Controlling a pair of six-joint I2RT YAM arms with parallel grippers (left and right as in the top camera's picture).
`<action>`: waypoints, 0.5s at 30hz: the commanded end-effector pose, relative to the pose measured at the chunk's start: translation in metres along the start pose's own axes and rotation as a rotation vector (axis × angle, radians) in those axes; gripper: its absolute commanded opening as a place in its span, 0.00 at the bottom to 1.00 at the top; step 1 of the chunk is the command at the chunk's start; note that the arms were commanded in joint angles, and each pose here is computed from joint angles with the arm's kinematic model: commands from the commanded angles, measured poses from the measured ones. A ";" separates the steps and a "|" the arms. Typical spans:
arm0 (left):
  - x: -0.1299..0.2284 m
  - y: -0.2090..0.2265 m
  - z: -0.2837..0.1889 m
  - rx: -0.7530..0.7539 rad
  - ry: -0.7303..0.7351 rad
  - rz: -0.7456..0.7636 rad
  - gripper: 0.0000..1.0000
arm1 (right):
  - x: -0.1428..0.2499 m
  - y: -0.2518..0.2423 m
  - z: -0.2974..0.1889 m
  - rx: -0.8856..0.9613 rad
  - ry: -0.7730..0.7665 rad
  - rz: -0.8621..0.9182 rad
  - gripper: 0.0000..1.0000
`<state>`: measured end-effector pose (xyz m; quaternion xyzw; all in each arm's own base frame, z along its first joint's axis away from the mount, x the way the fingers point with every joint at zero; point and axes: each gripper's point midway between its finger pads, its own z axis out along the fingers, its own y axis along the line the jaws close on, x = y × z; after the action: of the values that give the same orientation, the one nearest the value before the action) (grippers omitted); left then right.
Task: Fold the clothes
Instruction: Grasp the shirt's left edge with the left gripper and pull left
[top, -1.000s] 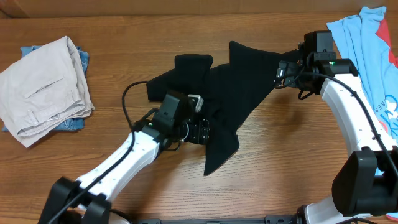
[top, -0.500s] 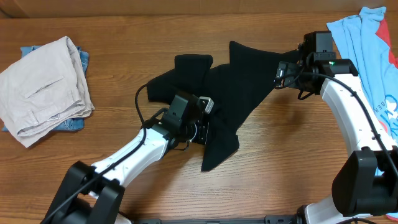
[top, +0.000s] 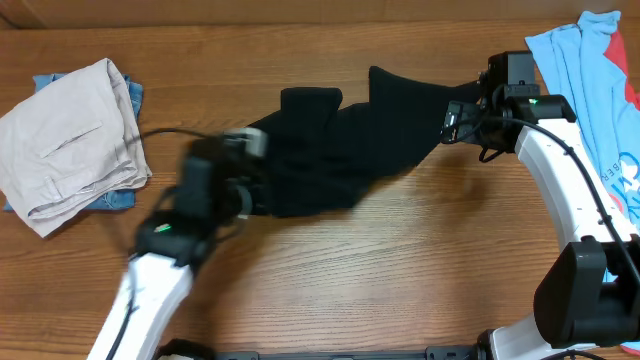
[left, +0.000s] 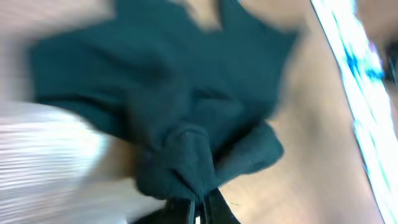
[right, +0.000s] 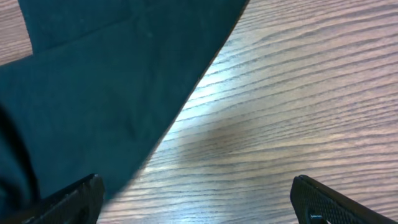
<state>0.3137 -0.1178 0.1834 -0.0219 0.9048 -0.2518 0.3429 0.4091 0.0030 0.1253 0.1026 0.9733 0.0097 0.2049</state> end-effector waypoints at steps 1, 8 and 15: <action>-0.053 0.059 -0.058 -0.214 -0.261 -0.114 0.04 | -0.007 0.002 -0.014 -0.018 -0.037 0.007 1.00; -0.069 0.106 -0.111 -0.273 -0.425 -0.357 0.04 | 0.001 0.018 -0.006 -0.109 0.015 0.005 1.00; -0.048 0.111 -0.097 -0.291 -0.313 -0.355 0.04 | 0.035 0.051 0.004 -0.285 0.160 -0.035 1.00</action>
<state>0.3013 0.0357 0.2143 -0.2806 0.8495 -0.1587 0.4177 0.3994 0.0341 0.1190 0.0833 0.9774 0.0933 0.1702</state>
